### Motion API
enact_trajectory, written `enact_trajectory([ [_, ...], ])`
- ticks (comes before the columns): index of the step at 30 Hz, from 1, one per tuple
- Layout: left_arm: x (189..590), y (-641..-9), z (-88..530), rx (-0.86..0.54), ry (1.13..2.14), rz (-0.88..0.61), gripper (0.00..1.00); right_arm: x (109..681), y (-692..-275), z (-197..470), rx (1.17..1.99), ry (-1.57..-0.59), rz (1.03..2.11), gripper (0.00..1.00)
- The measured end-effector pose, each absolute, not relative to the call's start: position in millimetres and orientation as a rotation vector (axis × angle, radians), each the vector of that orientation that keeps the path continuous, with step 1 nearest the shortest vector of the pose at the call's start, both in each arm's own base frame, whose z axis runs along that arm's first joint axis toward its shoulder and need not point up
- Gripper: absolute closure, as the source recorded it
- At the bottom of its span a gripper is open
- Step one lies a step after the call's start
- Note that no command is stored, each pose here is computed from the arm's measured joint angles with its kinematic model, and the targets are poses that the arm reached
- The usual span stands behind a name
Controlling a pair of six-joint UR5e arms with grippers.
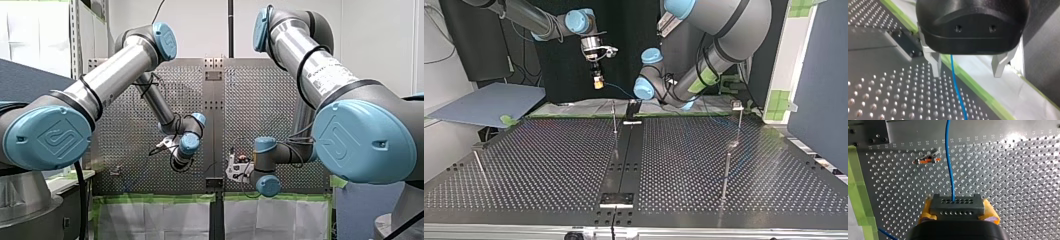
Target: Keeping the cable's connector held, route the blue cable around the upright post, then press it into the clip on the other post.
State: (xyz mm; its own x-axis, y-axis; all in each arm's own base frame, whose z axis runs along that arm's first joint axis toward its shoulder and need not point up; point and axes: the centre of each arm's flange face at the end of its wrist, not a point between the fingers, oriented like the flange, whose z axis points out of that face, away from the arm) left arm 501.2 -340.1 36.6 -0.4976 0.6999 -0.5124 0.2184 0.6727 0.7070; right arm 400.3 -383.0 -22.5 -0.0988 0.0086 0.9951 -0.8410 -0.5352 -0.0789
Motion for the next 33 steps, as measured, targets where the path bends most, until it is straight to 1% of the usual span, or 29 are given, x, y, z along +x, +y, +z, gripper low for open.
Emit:
enact_trajectory([
  [33, 499, -362, 28, 0.582, 2.130, 0.289, 0.00, 380, -403, -23, 1.526, -0.953, 1.682, 1.00],
])
